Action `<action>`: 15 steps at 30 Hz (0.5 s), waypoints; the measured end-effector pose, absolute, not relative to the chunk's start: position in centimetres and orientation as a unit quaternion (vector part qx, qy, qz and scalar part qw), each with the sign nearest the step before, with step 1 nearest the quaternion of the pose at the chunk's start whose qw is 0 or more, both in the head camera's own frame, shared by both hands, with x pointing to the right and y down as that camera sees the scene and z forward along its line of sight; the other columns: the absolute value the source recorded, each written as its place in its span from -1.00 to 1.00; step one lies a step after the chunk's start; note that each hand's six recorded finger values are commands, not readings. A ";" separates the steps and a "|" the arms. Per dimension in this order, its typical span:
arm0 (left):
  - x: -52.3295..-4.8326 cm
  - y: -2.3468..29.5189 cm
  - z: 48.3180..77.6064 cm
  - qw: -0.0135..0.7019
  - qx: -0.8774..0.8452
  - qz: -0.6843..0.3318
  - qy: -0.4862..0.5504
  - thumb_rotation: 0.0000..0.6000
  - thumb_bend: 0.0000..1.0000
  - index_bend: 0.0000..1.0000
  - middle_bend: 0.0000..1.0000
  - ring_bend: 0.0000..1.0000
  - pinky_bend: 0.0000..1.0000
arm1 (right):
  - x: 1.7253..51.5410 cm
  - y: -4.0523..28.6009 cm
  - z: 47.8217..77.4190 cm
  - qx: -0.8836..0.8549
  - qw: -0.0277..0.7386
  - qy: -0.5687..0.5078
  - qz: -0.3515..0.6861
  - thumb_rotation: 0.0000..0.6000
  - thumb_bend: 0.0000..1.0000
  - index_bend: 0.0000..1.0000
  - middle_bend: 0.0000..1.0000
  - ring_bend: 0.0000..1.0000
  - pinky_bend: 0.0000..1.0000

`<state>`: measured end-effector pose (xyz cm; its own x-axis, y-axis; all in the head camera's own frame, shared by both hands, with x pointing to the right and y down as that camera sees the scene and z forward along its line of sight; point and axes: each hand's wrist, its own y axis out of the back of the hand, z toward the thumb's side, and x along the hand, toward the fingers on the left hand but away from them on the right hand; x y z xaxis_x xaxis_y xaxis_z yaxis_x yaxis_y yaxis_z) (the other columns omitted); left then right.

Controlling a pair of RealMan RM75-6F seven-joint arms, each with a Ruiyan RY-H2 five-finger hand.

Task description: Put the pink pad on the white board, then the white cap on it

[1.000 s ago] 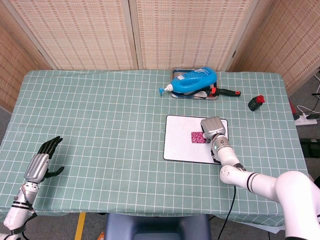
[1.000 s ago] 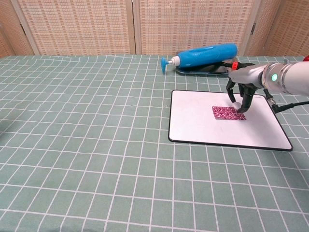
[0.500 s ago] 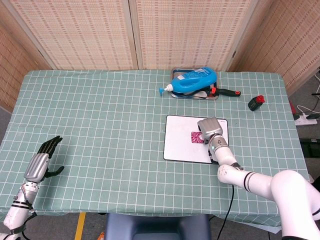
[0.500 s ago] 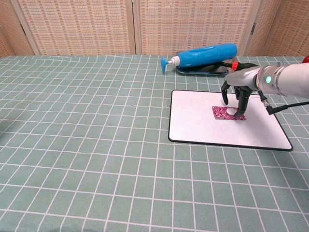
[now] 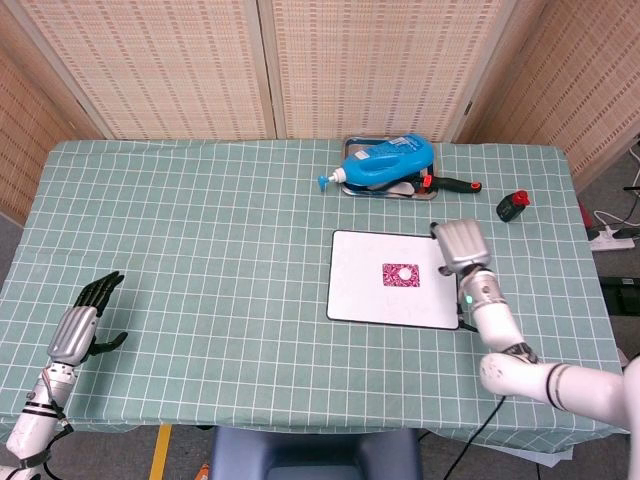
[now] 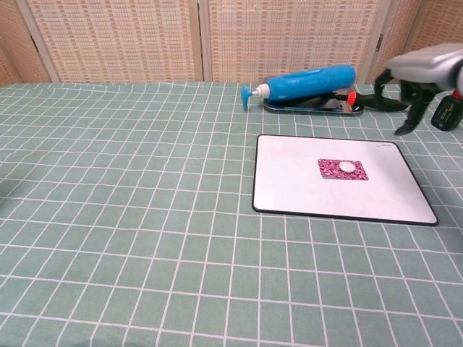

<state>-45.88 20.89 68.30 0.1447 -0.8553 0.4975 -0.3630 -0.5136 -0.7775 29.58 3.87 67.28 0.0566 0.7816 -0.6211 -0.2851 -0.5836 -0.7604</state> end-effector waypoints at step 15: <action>-45.1 21.6 68.5 0.284 -0.708 -0.501 0.410 1.00 -0.57 -1.00 -1.00 -1.00 -1.00 | 51.5 16.1 62.8 -0.560 0.343 -0.439 0.613 -0.06 -1.00 -1.00 -1.00 -1.00 -1.00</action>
